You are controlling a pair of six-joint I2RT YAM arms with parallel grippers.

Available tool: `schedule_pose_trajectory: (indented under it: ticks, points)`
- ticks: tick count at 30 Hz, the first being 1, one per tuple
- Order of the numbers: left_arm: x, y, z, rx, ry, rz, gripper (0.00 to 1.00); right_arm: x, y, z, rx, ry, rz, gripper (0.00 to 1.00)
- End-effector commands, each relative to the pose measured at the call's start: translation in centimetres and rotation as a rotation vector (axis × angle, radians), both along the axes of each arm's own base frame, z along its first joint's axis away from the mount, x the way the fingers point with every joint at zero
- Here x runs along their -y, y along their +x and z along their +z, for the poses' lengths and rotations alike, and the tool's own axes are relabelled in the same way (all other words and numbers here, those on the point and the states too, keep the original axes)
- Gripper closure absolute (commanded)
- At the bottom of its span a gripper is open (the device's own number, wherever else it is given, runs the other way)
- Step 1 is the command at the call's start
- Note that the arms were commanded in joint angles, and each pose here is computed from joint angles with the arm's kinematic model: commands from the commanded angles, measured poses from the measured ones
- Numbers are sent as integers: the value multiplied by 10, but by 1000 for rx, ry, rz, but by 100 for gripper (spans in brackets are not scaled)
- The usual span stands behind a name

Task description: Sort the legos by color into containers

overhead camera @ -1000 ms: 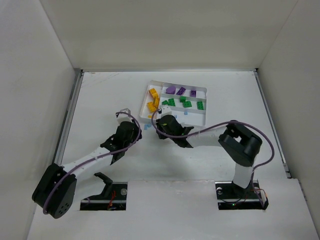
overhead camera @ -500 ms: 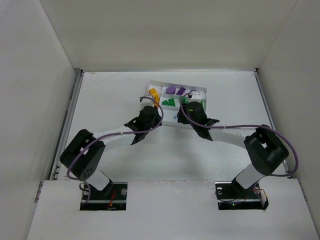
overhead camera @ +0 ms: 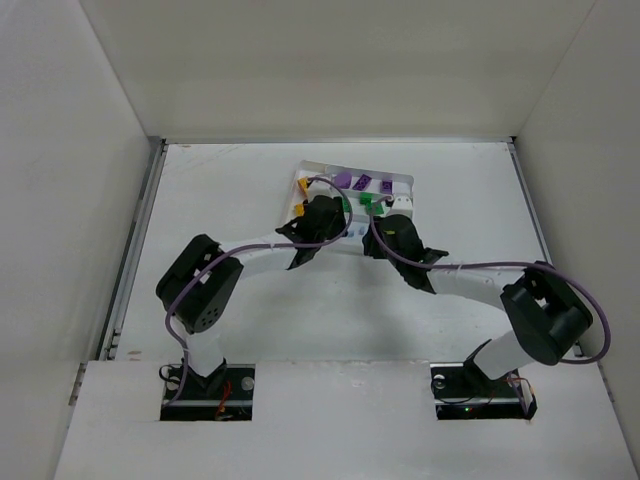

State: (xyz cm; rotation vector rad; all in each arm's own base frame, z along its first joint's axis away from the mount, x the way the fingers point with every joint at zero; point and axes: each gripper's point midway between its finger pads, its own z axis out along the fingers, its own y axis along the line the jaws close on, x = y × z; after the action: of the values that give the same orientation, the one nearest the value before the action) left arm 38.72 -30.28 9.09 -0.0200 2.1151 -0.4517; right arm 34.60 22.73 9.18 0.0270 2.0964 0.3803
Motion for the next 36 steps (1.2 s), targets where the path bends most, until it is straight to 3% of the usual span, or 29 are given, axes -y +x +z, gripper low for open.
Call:
schedule_pose_trajectory:
  ticks: [1, 8, 13, 36]
  points:
    - [-20, 1, 26, 72, 21, 42, 57, -14, 3, 18, 57, 59, 11, 60]
    - [-89, -50, 14, 84, 89, 133, 69, -48, -7, 20, 69, 44, 89, 61]
    - [-109, -76, -14, 39, 128, 168, 70, -57, -10, 18, 67, 47, 106, 60]
    - [-93, -23, -45, 27, 253, 162, 69, -72, -23, 28, 81, 47, 152, 59]
